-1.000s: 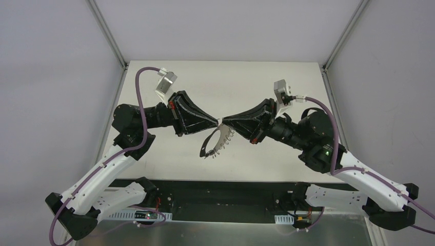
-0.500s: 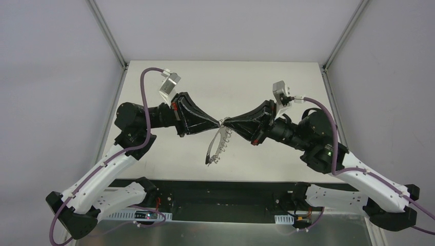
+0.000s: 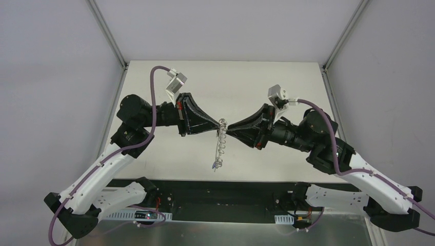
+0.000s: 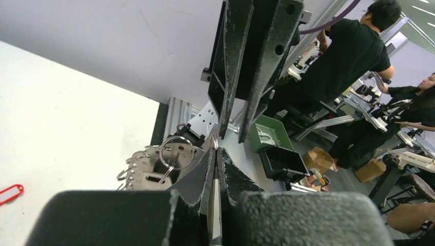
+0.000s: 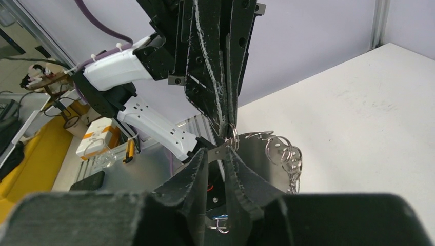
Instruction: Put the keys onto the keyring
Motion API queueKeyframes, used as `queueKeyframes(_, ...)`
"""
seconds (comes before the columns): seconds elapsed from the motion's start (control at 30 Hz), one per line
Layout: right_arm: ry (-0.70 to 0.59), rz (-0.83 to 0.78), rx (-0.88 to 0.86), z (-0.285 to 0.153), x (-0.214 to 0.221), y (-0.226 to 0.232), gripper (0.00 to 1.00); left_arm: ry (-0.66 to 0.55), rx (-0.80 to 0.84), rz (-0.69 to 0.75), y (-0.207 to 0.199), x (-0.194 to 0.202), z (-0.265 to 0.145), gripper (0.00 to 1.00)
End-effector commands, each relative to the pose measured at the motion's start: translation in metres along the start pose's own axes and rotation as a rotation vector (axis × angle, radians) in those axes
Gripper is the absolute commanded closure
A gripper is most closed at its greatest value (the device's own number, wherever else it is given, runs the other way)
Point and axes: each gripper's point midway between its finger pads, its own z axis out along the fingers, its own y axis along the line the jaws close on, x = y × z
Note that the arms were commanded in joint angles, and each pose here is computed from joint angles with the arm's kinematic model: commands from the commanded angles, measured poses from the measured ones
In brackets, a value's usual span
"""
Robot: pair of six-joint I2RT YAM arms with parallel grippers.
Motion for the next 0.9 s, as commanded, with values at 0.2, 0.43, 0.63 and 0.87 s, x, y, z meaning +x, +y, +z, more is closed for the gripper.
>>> queueKeyframes(0.2, 0.076, -0.087, -0.007, -0.023, -0.013, 0.012, 0.68, 0.114, 0.041, 0.093, -0.020, 0.000, -0.003, 1.00)
queueKeyframes(0.43, 0.271, -0.156, -0.056, -0.026, 0.001, 0.018, 0.63, 0.218, 0.106, 0.082, -0.028, 0.010, -0.005, 1.00)
queueKeyframes(0.63, 0.447, -0.182, -0.100, -0.026, 0.017, 0.020, 0.63, 0.305, 0.140, 0.037, -0.034, 0.020, -0.010, 1.00)
queueKeyframes(0.87, 0.520, -0.176, -0.159, -0.016, 0.024, 0.024, 0.63, 0.355, 0.209, 0.019, -0.044, 0.026, -0.015, 1.00)
